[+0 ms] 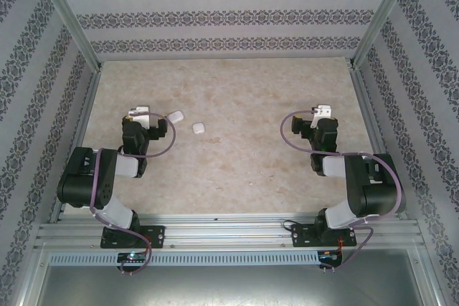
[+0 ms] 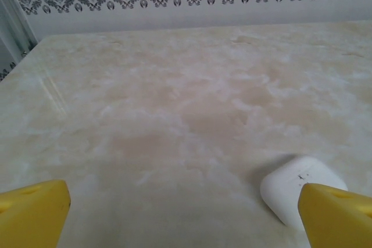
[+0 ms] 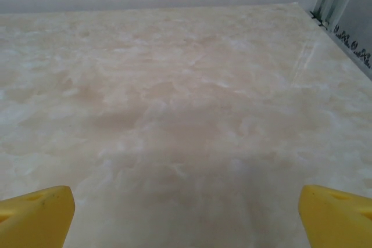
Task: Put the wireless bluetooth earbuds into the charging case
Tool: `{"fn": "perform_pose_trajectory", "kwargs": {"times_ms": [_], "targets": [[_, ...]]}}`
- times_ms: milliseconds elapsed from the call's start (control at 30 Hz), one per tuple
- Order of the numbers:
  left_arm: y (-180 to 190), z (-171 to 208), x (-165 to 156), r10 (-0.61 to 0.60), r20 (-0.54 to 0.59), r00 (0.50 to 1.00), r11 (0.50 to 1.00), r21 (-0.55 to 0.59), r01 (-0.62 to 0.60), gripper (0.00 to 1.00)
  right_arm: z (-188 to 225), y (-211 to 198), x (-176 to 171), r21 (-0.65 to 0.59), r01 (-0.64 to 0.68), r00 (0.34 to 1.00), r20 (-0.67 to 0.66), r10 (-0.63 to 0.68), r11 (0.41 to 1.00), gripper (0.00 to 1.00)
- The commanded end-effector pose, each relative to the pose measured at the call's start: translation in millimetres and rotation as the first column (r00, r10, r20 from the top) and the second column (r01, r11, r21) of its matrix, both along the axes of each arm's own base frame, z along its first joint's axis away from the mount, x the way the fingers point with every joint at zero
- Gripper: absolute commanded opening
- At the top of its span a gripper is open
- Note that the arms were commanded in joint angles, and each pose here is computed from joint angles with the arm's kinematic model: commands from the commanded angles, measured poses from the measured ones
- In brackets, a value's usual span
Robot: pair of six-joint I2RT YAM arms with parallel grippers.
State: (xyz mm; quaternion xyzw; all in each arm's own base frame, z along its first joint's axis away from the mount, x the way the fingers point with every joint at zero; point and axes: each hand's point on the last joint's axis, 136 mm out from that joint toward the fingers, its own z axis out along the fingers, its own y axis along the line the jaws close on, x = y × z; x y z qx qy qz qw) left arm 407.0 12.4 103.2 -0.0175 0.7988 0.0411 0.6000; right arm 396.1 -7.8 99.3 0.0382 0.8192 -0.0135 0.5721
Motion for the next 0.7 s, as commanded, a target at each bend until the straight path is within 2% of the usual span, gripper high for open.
{"fn": "perform_pose_trajectory", "kwargs": {"times_ms": [0,667], "targets": [[0.7,-15.9,-6.8,-0.004,-0.070,0.998,1.000,-0.024,0.003,1.00,5.5,3.2,0.1,-0.015,-0.018,0.999,0.035,0.019,1.000,0.98],[0.3,-16.5,-6.7,-0.007,-0.071,0.997,1.000,-0.025,0.005,1.00,4.9,4.5,1.8,-0.019,-0.020,0.999,0.029,0.021,1.000,0.98]]}}
